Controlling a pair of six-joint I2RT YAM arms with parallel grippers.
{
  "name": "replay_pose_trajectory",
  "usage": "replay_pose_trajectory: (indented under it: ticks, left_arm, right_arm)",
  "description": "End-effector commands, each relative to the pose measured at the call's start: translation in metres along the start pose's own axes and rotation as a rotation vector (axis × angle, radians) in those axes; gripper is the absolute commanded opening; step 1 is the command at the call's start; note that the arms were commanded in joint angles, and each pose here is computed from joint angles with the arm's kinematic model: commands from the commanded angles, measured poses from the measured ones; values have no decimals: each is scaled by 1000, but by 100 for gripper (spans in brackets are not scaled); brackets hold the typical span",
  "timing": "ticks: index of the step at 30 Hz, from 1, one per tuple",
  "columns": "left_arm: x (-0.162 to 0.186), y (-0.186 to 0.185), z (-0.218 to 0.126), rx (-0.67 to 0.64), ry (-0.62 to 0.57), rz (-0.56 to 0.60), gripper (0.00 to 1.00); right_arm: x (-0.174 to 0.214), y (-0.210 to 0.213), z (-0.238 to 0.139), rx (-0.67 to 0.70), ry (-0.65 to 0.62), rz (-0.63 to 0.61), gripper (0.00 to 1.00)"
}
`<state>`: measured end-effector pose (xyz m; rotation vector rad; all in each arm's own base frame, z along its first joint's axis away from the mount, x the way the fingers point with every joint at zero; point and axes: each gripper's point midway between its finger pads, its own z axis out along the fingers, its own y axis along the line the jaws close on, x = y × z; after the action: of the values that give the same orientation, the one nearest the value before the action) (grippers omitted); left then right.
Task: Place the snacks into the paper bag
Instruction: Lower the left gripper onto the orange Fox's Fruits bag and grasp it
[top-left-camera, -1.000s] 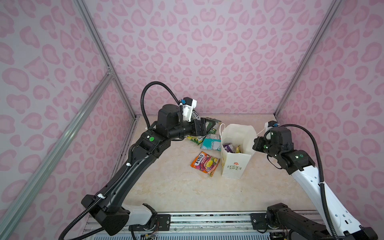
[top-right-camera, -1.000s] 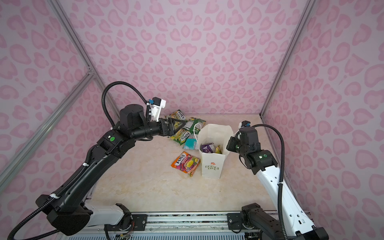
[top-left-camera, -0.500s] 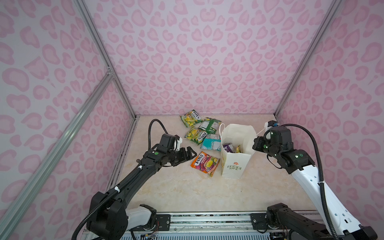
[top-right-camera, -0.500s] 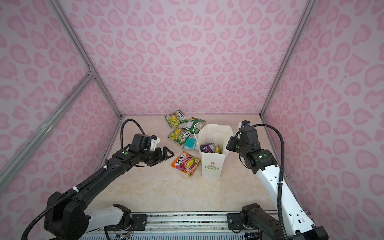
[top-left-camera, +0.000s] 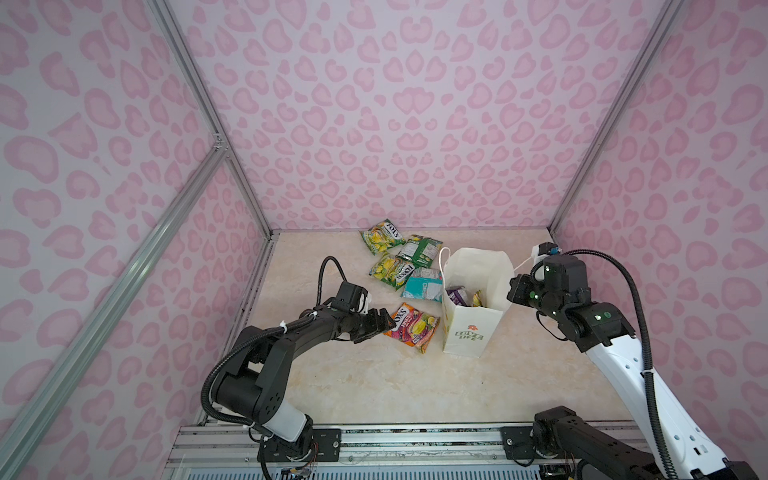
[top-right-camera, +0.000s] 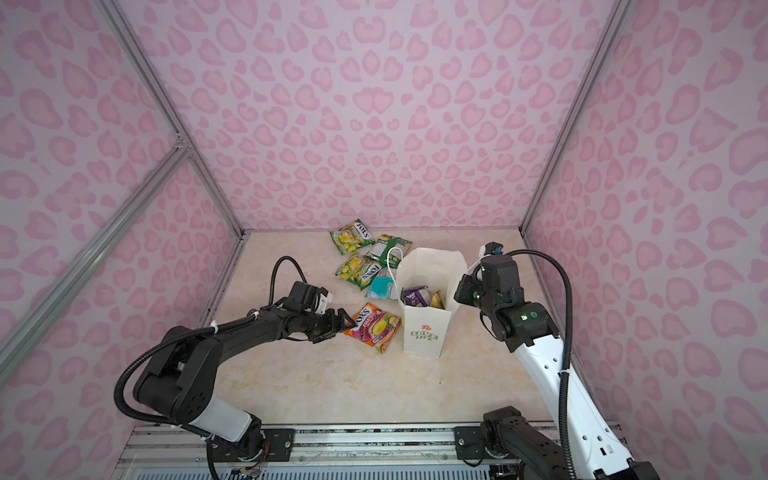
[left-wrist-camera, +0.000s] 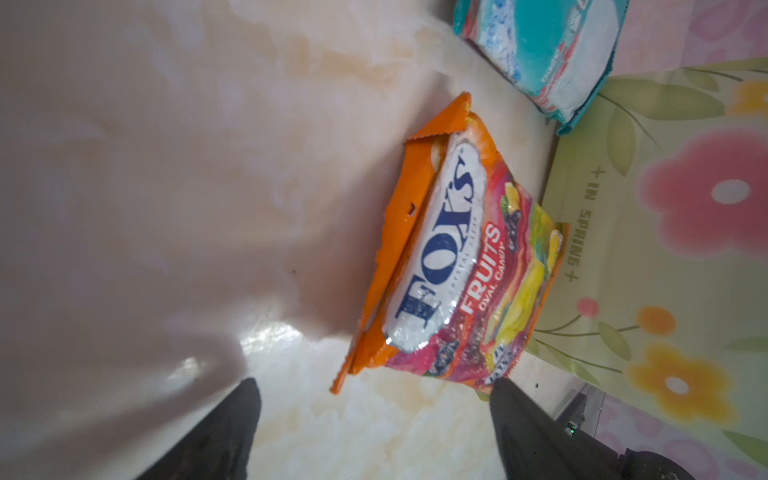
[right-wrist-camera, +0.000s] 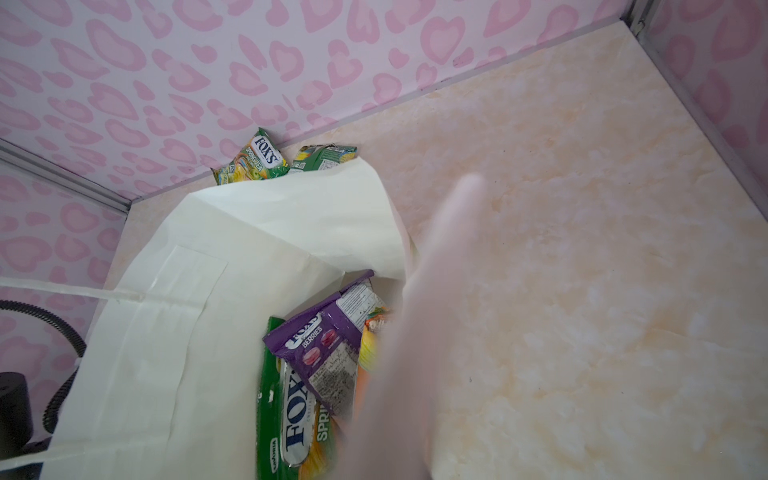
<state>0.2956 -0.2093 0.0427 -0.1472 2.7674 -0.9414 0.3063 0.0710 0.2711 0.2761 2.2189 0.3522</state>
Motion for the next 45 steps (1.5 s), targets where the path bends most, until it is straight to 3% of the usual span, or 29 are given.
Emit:
replay_pose_trajectory:
  ticks: [1, 9, 20, 29, 34, 45]
  left_arm:
    - [-11, -1, 10, 25, -34, 31, 82]
    - [-4, -7, 23, 116, 1, 3, 53]
    - [4, -22, 18, 205, 20, -11, 50]
    - [1, -25, 26, 219, 24, -18, 37]
    - [0, -26, 29, 226, 30, -24, 20]
    - [-11, -67, -20, 292, -51, 44, 4]
  right_arm:
    - [4, -5, 2, 21, 9, -7, 0]
    - [3, -4, 4, 20, 11, -8, 0]
    - [4, -1, 8, 6, 17, 2, 0]
    - [3, -3, 4, 10, 12, 1, 0]
    - [5, -2, 4, 8, 15, 1, 0]
    - [3, -2, 4, 6, 11, 2, 0]
